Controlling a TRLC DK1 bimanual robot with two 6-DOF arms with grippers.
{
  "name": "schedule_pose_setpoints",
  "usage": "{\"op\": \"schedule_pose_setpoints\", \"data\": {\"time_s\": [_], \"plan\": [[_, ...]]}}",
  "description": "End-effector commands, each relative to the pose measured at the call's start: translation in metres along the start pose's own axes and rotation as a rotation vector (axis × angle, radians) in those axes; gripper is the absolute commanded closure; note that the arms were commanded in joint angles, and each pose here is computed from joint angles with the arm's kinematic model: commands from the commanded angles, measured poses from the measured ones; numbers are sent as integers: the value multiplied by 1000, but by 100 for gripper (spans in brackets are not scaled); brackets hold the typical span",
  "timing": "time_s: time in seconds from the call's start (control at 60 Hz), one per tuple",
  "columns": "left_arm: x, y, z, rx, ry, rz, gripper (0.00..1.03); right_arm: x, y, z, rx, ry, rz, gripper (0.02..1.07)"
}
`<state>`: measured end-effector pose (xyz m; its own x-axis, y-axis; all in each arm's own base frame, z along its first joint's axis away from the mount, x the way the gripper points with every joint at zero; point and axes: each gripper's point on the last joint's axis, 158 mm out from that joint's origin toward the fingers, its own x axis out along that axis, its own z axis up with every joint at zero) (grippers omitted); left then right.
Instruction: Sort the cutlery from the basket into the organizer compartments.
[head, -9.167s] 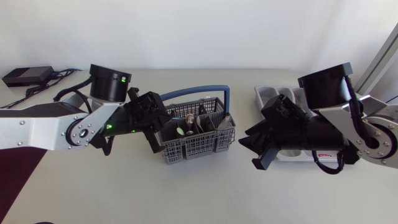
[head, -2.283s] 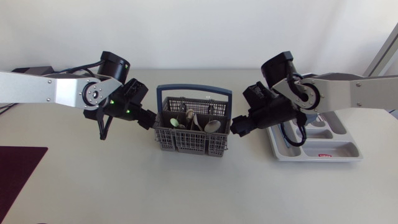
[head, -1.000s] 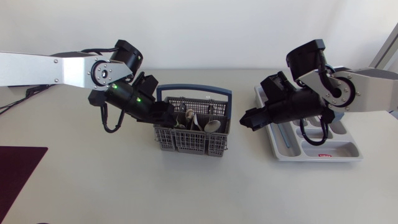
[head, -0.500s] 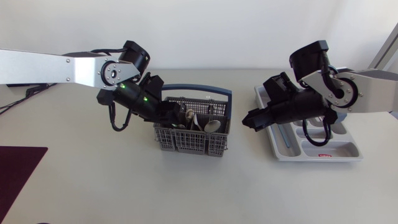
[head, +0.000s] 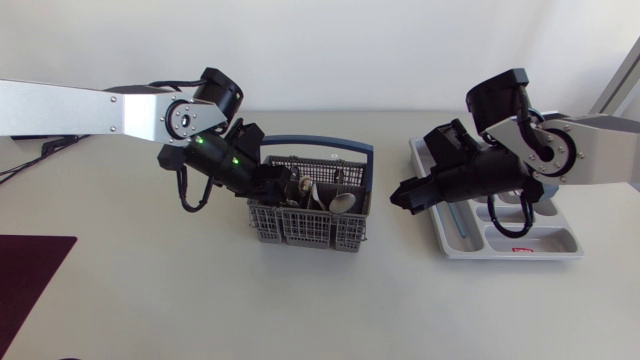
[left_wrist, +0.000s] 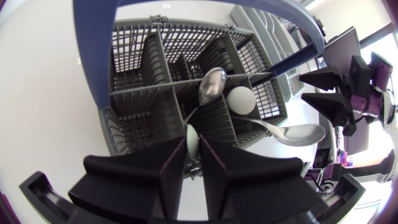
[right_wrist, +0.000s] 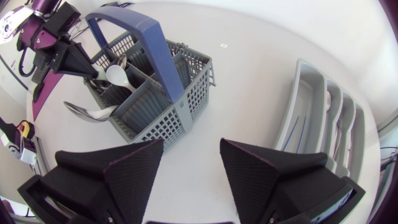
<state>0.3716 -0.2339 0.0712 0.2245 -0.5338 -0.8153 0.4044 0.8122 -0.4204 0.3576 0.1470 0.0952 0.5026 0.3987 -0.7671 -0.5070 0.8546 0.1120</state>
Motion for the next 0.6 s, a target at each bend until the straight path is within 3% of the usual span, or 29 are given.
{"op": "schedule_pose_setpoints", "data": {"time_s": [0.0, 0.283, 0.583], "plan": [[3, -8, 7, -4, -10, -10, 96, -1, 1, -9, -12, 9, 5, 40], [-14, -15, 22, 31, -65, 10, 99, -1, 1, -11, -19, 11, 5, 40], [-56, -31, 45, 96, -184, 64, 99, -3, 5, -11, -31, 4, 14, 40]]}}
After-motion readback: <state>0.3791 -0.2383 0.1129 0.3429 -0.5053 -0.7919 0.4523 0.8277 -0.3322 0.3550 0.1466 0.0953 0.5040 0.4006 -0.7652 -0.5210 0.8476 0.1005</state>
